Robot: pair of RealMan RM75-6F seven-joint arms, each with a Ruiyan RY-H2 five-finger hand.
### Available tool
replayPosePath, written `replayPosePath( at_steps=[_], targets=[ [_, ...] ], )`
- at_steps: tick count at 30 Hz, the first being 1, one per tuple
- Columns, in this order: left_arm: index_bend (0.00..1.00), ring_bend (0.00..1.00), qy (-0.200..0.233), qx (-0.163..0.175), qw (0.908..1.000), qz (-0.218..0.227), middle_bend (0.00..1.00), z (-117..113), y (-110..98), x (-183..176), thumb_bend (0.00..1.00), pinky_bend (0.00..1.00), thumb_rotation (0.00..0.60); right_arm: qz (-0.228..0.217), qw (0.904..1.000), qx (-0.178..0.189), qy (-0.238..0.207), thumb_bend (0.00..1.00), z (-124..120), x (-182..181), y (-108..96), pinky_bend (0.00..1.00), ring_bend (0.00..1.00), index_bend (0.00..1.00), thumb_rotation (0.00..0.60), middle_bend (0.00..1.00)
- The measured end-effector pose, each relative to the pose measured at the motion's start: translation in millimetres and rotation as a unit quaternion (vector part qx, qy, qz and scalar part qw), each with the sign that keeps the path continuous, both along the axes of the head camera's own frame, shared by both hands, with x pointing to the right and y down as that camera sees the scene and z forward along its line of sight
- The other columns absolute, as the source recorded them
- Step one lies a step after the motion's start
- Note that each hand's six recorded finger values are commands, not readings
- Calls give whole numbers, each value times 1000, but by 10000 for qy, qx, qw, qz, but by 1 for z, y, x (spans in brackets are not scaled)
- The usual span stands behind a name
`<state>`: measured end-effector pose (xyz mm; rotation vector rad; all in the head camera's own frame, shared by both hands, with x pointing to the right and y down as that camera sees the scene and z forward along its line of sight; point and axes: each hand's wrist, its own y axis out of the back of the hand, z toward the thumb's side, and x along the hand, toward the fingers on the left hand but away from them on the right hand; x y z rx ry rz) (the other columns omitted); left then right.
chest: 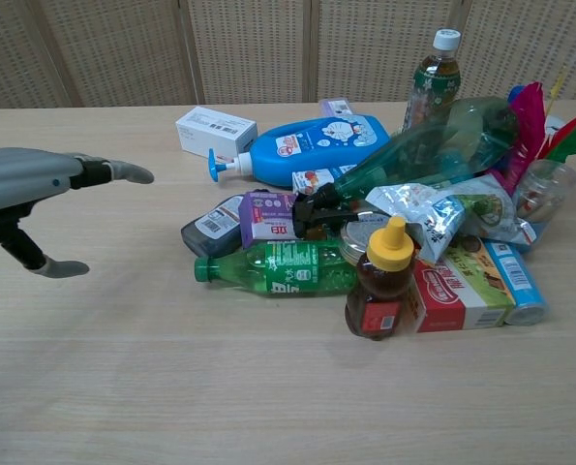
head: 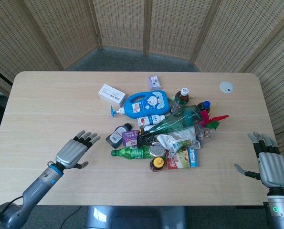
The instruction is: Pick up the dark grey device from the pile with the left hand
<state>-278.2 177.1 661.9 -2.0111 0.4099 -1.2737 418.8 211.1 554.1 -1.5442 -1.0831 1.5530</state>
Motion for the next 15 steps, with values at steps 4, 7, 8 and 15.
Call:
replayPosePath(
  at_steps=[4, 7, 8, 15],
  targets=[
    [0, 0, 26, -85, 9998, 178, 180, 9, 2, 16, 320, 0, 600, 5, 10000, -1, 6, 187, 0, 0, -1, 0, 0, 0, 441, 0],
    [0, 0, 19, -151, 9995, 292, 204, 15, 4, 26, 319, 0, 600, 7, 10000, 15, 19, 188, 0, 1, -2, 0, 0, 0, 441, 0],
    [0, 0, 24, -197, 9993, 319, 211, 17, 6, 29, 319, 0, 600, 10, 10000, 20, 26, 189, -1, 1, -2, 0, 0, 0, 439, 0],
    [0, 0, -15, -445, 9979, 477, 208, 33, 17, 43, 319, 0, 600, 51, 9999, 38, 83, 188, -4, 5, -2, 0, 0, 0, 437, 0]
  ],
)
